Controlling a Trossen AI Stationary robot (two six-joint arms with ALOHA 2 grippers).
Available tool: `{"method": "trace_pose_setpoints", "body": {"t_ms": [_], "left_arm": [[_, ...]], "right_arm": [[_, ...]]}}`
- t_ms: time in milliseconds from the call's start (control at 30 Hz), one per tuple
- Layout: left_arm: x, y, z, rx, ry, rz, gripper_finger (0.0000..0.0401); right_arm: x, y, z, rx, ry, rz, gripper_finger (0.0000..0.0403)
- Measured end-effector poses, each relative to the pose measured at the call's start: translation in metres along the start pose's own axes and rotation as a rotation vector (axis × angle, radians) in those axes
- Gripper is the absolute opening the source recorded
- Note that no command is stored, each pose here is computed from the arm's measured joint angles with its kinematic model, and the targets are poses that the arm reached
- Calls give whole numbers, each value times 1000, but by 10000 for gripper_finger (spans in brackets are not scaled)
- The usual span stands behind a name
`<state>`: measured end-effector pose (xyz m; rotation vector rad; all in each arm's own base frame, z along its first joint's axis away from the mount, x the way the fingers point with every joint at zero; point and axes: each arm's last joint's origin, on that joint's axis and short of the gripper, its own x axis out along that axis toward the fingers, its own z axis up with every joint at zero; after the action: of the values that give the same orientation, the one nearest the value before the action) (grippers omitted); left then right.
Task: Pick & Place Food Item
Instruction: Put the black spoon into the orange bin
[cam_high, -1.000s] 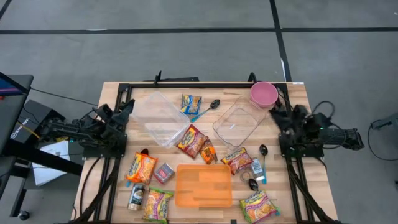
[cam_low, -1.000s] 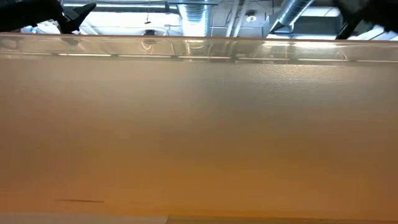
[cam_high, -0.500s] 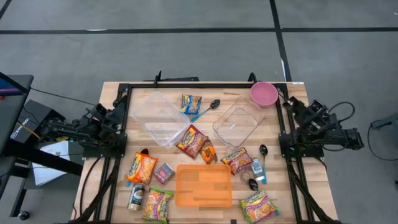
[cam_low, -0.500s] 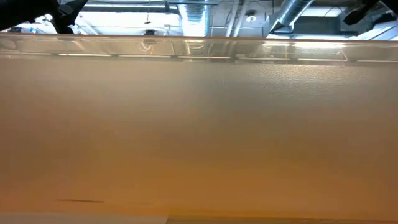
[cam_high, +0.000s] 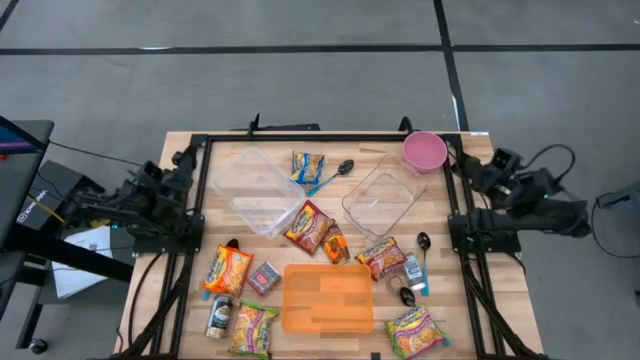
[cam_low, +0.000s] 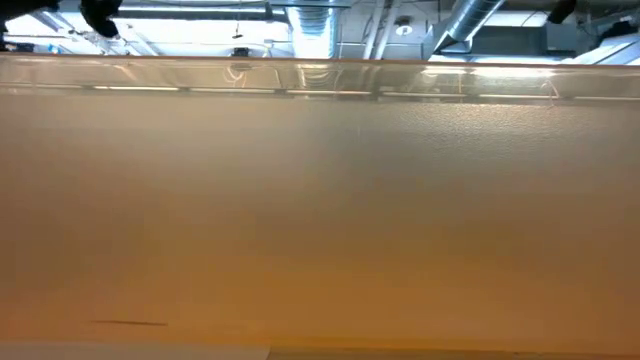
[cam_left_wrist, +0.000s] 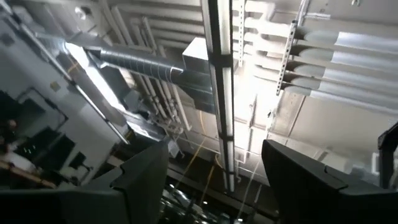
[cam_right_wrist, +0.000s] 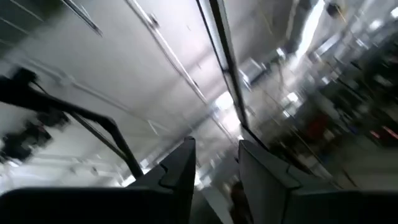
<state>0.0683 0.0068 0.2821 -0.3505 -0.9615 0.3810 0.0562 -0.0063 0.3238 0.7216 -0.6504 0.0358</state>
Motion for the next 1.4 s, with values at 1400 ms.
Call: {"method": "trace_pose_setpoints", "body": {"t_ms": [1400], "left_arm": [[41,-21,-6,193,48,84,254]], "right_arm": [[34,52,-120,266,932,-1671,126]]}}
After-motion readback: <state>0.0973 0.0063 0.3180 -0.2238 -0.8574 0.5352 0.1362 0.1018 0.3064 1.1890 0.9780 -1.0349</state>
